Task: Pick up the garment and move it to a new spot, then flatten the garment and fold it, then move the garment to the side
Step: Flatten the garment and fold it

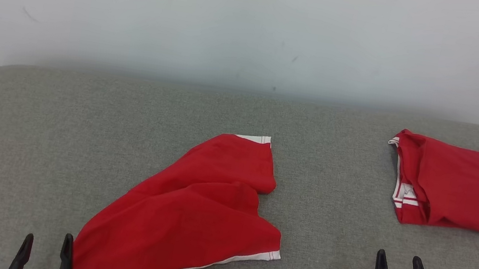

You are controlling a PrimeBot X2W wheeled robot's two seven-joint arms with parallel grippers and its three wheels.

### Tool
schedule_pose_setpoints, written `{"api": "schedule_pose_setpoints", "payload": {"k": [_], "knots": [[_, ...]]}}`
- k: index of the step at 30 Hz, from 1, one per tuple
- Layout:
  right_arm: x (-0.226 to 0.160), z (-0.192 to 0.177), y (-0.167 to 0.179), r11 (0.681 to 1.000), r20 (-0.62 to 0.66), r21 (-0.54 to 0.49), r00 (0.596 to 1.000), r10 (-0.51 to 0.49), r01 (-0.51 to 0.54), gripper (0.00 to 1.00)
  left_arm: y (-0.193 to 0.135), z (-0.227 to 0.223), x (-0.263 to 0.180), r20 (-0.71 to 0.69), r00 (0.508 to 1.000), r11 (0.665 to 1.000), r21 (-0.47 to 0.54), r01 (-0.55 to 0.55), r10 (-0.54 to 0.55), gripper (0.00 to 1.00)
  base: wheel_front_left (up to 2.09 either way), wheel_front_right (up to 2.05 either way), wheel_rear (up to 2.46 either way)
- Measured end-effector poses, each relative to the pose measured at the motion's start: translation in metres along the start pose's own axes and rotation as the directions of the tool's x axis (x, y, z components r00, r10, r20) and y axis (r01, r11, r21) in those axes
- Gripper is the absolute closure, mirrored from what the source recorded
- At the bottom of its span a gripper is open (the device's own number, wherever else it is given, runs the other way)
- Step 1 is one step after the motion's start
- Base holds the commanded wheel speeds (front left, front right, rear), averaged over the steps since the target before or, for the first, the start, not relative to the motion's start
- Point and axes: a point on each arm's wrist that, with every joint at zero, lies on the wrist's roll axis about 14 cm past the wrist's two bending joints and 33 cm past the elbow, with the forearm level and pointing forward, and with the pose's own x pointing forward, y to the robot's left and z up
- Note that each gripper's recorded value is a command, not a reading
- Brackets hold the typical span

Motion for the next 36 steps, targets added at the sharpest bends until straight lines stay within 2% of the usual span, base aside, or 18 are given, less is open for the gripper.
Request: {"api": "schedule_pose_setpoints", "payload": {"k": [27,36], "knots": [[0.000,-0.002,0.003,1.000,-0.006,0.002,1.000,0.007,-0.007,0.00,0.002,-0.007,-0.006,-0.024,1.000,1.000,0.004,0.002,-0.001,0.00,0.00,0.00,0.00],[-0.001,-0.012,0.006,1.000,-0.048,0.006,0.999,0.018,-0.018,0.00,-0.005,-0.038,-0.020,-0.128,0.991,0.999,-0.001,0.042,-0.042,0.00,0.00,0.00,0.00]]}}
